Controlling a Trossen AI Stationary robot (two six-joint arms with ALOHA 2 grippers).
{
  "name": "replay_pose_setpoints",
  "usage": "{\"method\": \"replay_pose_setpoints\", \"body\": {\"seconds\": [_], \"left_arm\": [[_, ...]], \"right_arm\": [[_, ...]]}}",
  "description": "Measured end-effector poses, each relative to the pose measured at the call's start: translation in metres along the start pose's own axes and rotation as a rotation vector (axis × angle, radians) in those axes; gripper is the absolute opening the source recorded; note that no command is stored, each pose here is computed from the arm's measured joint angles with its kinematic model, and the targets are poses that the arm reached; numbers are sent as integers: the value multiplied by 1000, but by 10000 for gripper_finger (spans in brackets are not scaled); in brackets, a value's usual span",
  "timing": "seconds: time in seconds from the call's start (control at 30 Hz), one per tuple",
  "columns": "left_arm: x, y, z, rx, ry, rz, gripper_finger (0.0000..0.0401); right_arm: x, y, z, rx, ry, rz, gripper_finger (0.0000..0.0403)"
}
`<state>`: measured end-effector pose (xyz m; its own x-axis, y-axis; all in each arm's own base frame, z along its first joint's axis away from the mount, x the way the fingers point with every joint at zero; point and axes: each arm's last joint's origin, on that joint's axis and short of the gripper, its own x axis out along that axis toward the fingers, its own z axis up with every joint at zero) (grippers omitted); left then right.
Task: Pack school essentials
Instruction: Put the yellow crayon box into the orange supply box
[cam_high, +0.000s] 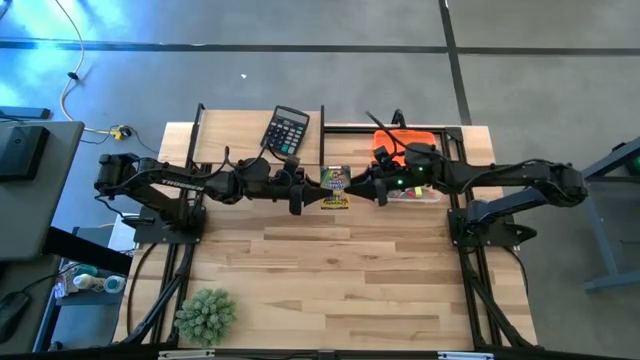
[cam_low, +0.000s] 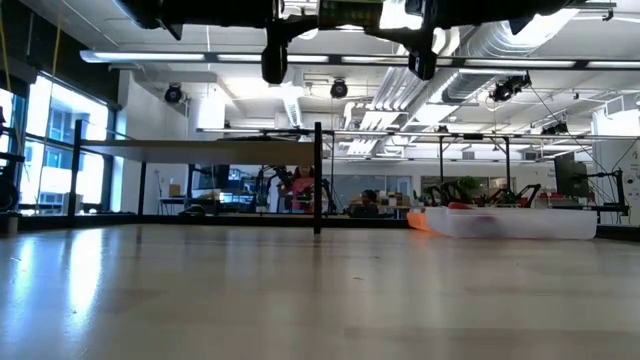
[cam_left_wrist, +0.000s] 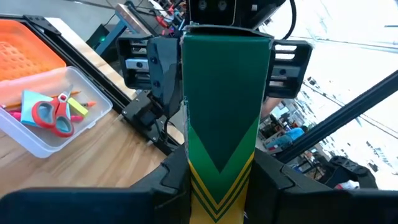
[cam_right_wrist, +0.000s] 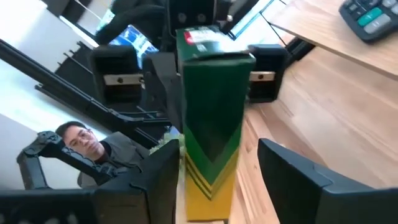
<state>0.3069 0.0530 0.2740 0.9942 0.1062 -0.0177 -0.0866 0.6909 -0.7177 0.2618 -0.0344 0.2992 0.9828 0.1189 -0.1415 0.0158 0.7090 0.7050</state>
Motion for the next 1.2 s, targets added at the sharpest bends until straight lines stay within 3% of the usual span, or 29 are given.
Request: {"method": "replay_pose_setpoints", "body": {"seconds": [0.53,0.9,1.2], "left_arm": [[0,3,3,18,-11,13,94],[-1,6,3,17,-1,33,96],[-1,6,2,177,12,41,147]], "right_arm": [[2,0,2,73,-48,-12,131],[2,-1,2,80,-47,-15,102],[2,0,2,79,-50,-12,100]]}}
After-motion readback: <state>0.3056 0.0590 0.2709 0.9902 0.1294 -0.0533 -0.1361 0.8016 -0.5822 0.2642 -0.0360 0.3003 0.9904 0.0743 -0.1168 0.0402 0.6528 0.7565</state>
